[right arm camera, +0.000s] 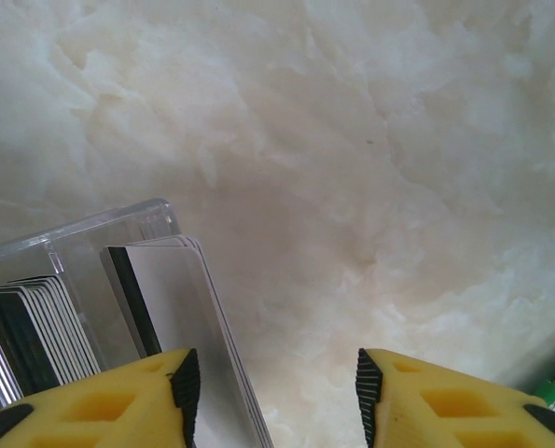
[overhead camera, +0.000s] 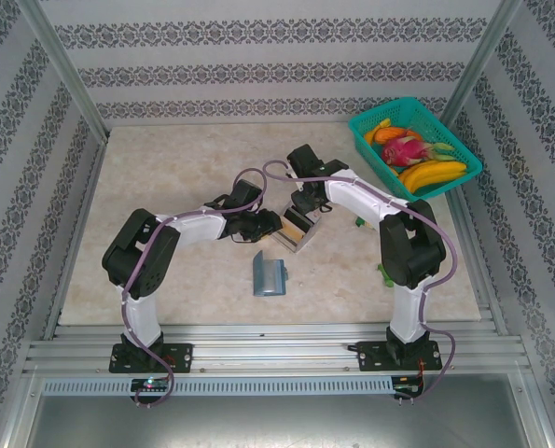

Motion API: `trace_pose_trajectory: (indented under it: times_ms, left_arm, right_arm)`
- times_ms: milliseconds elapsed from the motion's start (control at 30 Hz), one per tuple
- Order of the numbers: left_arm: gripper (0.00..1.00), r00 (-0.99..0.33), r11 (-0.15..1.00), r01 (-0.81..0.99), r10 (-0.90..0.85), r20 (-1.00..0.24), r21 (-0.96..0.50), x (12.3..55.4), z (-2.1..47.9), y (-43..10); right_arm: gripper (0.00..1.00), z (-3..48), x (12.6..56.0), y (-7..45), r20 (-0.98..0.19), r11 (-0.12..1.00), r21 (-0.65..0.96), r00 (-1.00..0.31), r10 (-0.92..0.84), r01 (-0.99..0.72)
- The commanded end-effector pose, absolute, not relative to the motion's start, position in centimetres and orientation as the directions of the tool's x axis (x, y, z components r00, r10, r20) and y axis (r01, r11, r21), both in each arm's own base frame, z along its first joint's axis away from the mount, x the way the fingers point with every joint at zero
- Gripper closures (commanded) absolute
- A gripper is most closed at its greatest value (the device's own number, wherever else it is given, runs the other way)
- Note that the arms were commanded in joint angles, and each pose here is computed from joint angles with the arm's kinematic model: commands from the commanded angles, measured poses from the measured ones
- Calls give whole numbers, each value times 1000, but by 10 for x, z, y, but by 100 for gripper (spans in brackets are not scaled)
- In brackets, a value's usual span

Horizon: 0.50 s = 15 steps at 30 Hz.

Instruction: Put the credit cards into the card holder

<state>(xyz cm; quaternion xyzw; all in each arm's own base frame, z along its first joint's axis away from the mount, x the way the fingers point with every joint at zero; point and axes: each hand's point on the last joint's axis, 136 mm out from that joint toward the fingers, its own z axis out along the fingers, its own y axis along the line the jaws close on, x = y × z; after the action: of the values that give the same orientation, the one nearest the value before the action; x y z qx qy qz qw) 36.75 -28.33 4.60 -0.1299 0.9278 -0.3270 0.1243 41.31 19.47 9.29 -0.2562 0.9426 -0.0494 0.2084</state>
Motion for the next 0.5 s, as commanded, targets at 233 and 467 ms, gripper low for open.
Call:
trace_pose_trajectory:
  times_ms: [233, 467]
  left_arm:
    - [59, -937, 801, -227, -335, -99, -554, 357, 22, -264]
    - [59, -938, 803, -234, -335, -89, -549, 356, 18, -263]
  right_arm:
    - [46, 79, 416, 200, -317, 841, -236, -780, -540, -486]
    - [46, 69, 416, 196, -283, 833, -274, -787, -548, -482]
